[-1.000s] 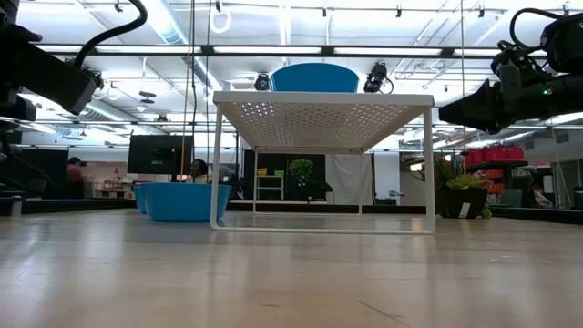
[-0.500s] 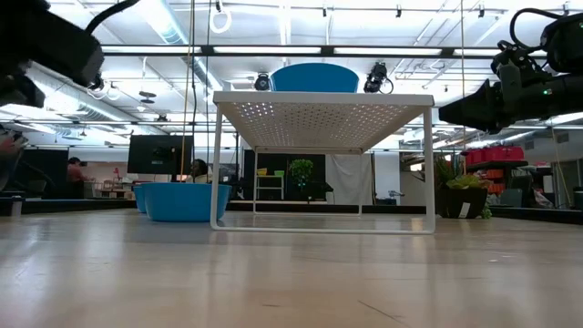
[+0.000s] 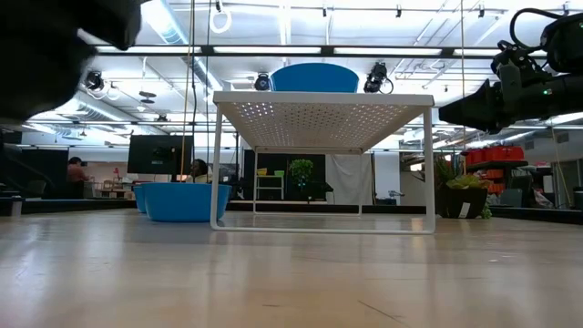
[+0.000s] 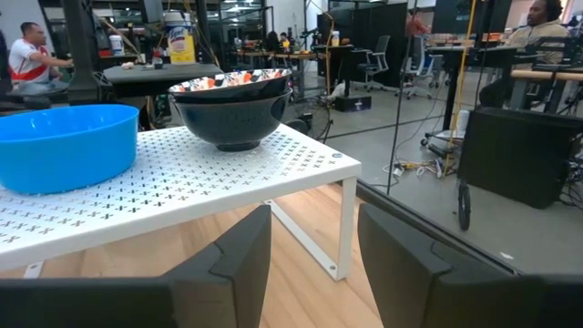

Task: Pick & Place Mini bowls
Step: Stack the white bowl on top of the other white bowl on the shelf

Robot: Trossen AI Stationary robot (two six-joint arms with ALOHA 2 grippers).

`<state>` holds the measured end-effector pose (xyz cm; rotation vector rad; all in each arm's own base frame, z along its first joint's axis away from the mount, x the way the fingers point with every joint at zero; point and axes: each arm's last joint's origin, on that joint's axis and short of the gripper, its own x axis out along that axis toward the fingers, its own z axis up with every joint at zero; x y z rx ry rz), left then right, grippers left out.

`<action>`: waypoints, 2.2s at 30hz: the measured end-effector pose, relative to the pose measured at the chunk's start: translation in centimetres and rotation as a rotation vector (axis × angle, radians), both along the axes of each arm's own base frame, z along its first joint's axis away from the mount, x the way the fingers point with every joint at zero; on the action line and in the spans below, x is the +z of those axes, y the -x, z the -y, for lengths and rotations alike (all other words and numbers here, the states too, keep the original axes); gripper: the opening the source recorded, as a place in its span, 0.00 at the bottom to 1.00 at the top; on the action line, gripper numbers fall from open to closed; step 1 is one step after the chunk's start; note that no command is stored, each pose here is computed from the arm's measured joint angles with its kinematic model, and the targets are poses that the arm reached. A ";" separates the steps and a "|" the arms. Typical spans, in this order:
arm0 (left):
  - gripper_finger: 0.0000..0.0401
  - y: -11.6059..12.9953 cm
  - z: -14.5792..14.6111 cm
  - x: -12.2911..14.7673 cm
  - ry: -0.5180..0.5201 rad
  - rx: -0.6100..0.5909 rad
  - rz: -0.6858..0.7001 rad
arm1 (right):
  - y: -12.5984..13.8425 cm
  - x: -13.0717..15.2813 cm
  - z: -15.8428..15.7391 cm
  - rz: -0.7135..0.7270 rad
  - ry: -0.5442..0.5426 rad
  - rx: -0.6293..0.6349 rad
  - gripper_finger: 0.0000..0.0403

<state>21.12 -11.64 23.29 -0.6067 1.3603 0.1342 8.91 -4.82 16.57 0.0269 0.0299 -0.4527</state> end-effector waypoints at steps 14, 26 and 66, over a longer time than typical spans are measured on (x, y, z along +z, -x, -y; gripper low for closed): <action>0.03 -1.2 -4.4 2.5 0.061 -0.113 0.136 | 0.0 0.0 0.0 0.000 0.000 0.000 0.42; 0.03 -2.5 -9.0 8.2 -0.021 -0.103 0.264 | 0.0 0.0 0.0 0.000 0.000 0.000 0.42; 0.03 -10.6 -29.9 16.0 -0.229 0.267 0.269 | 0.0 0.0 0.0 0.000 0.000 0.000 0.42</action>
